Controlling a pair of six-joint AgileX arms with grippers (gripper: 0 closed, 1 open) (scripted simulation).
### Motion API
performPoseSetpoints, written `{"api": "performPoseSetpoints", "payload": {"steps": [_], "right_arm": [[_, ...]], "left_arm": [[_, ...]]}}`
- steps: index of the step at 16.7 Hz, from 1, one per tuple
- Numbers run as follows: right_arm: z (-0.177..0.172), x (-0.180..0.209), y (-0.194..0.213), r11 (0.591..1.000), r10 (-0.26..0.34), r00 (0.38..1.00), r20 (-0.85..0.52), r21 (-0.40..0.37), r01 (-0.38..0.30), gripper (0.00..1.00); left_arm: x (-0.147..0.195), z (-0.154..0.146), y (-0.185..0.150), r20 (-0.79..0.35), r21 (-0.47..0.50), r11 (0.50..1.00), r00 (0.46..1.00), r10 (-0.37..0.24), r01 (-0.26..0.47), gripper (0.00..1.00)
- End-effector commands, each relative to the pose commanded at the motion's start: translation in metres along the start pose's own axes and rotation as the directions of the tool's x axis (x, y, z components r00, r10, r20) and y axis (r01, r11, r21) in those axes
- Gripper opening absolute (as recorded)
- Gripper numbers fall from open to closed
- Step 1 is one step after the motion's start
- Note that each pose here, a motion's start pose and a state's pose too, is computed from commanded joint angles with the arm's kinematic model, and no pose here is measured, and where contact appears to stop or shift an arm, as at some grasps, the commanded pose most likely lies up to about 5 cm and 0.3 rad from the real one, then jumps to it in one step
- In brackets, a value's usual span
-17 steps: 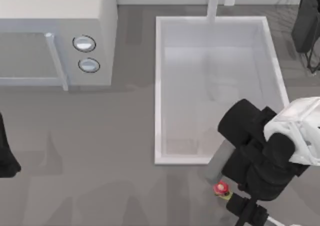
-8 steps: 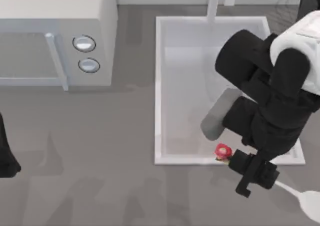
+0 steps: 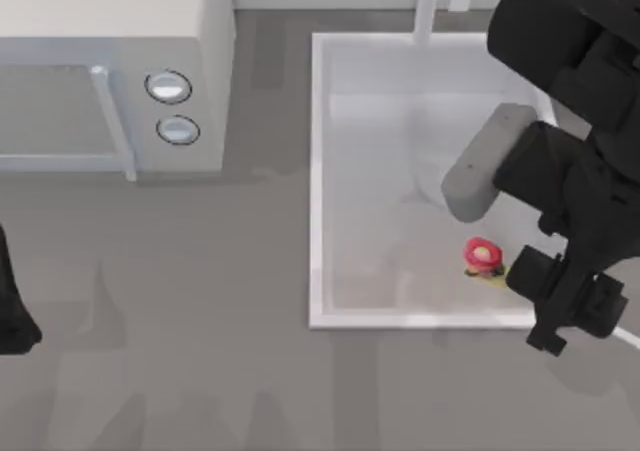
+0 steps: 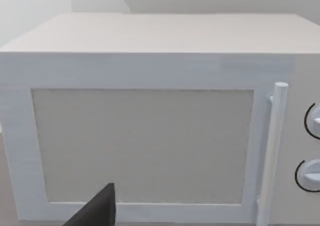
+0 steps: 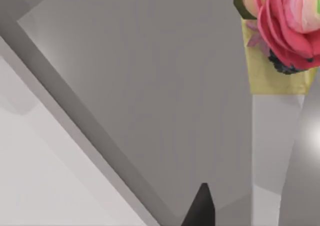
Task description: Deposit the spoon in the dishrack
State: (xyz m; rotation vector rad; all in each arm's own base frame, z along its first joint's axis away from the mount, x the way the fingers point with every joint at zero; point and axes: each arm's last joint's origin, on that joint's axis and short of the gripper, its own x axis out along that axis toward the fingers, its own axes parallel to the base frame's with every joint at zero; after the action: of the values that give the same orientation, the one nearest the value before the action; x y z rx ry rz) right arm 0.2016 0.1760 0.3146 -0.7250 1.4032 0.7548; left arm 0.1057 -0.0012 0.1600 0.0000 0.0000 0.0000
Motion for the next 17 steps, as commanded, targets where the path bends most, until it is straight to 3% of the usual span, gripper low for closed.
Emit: {"api": "performPoseSetpoints", "payload": {"steps": [5, 7, 10, 13, 17], "right_arm": [[0.0, 0.0, -0.002, 1.0, 0.003, 1.0, 0.015, 0.011, -0.003, 0.0], [-0.003, -0.004, -0.014, 0.998, 0.005, 0.996, 0.088, 0.068, -0.011, 0.0], [-0.016, -0.015, -0.049, 0.975, -0.024, 0.962, 0.273, 0.221, -0.038, 0.0], [-0.043, -0.029, -0.097, 0.91, -0.143, 0.864, 0.483, 0.407, -0.077, 0.0], [-0.109, -0.055, -0.152, 0.78, -0.438, 0.613, 0.658, 0.617, -0.104, 0.0]], "left_arm": [[0.0, 0.0, 0.0, 0.0, 0.0, 1.0, 1.0, 0.0, 0.0, 1.0], [0.0, 0.0, 0.0, 0.0, 0.0, 1.0, 1.0, 0.0, 0.0, 1.0], [0.0, 0.0, 0.0, 0.0, 0.0, 1.0, 1.0, 0.0, 0.0, 1.0], [0.0, 0.0, 0.0, 0.0, 0.0, 1.0, 1.0, 0.0, 0.0, 1.0], [0.0, 0.0, 0.0, 0.0, 0.0, 1.0, 1.0, 0.0, 0.0, 1.0]]}}
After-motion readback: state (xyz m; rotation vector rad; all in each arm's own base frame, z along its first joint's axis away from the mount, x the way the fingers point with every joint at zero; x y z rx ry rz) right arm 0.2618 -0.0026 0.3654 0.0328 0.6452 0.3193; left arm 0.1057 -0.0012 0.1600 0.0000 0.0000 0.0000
